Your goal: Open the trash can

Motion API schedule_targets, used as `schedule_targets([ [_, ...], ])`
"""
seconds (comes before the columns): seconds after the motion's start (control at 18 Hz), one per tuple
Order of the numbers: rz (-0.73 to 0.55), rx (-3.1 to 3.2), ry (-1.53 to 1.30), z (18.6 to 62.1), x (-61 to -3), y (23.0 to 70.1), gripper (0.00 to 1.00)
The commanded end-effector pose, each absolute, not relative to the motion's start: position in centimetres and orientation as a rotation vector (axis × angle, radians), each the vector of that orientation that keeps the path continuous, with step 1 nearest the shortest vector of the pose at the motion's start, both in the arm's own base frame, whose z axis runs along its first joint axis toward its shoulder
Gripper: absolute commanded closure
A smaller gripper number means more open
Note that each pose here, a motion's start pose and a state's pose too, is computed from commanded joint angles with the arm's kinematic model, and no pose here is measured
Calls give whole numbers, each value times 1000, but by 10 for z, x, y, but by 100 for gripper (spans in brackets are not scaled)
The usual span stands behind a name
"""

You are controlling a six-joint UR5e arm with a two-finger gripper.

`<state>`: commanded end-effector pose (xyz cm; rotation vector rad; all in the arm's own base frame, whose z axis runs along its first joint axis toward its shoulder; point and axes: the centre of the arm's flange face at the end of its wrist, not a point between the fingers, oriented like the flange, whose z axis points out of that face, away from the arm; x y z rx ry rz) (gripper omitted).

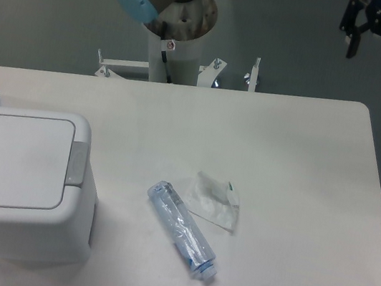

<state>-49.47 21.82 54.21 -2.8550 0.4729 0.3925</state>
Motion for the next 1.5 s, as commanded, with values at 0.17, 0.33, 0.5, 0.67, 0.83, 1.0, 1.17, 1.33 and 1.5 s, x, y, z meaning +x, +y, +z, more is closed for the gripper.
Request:
schedule_targets([
  [0.17, 392, -2863, 466, 542, -494, 217, 0],
  [0.33, 395, -2864, 462, 543, -495, 217, 0],
  [0.5, 381, -2869, 388, 541, -493, 217, 0],
  [0.67, 384, -2865, 343, 538, -491, 219, 0],
  [0.83, 378, -2863, 286, 538, -490, 221, 0],
  [1.0, 361, -2858, 159, 539, -489, 225, 0],
  [1.17, 375, -2828, 49, 540, -482, 254, 0],
  [1.33, 382, -2804, -70, 540, -480, 267, 0],
  [1.5, 339, -2778, -223, 540, -470, 285, 0],
])
